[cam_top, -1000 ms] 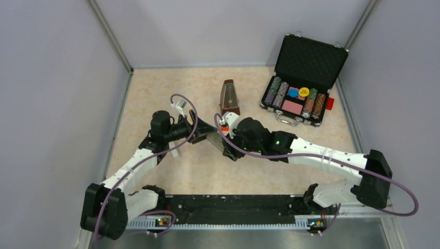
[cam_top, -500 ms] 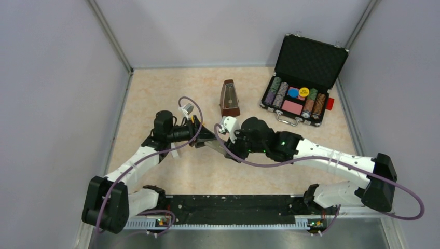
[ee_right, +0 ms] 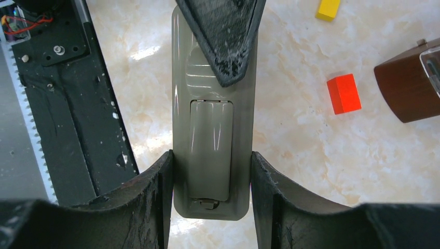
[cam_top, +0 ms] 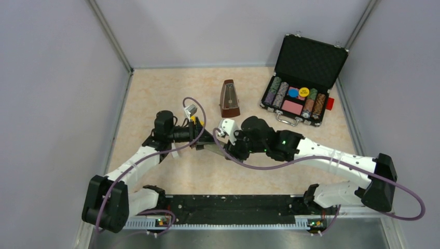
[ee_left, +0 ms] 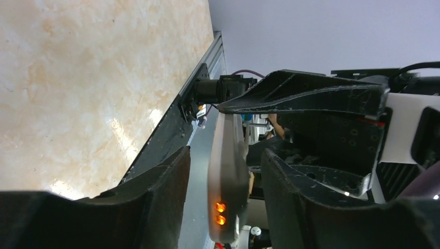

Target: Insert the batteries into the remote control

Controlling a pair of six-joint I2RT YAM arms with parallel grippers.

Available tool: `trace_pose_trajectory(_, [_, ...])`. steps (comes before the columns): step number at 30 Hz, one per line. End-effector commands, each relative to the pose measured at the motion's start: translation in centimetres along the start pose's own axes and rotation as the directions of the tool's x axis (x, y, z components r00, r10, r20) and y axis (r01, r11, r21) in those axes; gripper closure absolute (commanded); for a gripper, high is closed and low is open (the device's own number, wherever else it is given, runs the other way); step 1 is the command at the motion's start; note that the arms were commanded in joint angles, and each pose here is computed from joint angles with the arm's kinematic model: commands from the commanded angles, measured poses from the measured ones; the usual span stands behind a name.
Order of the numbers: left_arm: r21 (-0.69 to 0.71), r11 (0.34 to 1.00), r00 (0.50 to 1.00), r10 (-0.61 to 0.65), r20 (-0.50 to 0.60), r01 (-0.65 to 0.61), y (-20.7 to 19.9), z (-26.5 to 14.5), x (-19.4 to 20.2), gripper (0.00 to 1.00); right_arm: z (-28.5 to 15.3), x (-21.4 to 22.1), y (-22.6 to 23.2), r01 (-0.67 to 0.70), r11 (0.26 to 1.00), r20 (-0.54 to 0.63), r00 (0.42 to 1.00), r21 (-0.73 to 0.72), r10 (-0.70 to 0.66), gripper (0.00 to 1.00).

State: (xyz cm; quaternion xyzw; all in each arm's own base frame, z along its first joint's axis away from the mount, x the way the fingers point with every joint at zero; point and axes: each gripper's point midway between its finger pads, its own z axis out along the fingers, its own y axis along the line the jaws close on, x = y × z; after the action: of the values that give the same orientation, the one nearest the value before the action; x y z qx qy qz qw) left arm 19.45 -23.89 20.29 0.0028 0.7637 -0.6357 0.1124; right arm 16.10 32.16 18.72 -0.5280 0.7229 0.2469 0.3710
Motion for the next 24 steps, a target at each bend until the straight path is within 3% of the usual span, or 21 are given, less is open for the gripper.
trace_pose_trajectory(1, [0.041,0.995,0.993,0.09,-0.072,-0.088,-0.3,0.2,1.2,0.47,-0.9,-3.8,0.2,0.033,0.999,0.1,0.995,-0.028,-0.03,0.85])
trace_pose_trajectory(11, [0.023,0.995,0.989,0.096,-0.113,-0.094,0.4,0.3,1.8,0.99,-0.7,-3.7,0.2,0.03,0.999,0.083,0.996,-0.033,-0.027,0.84])
trace_pose_trajectory(15, [0.029,0.994,0.989,0.11,-0.101,-0.108,0.1,0.3,1.5,1.0,-0.9,-4.0,-0.5,-0.031,1.0,0.074,0.997,-0.004,0.031,0.73])
trace_pose_trajectory(21, [0.062,0.981,0.983,0.183,0.004,-0.183,-1.9,0.3,0.0,1.0,-3.5,-5.8,-1.7,-0.233,0.972,0.176,0.959,0.027,0.224,0.32])
trace_pose_trajectory(24, [0.075,0.976,0.976,0.2,0.083,-0.206,-3.0,0.2,-1.0,1.0,-5.4,-6.9,-3.0,-0.403,0.915,0.249,0.889,0.031,0.384,0.29])
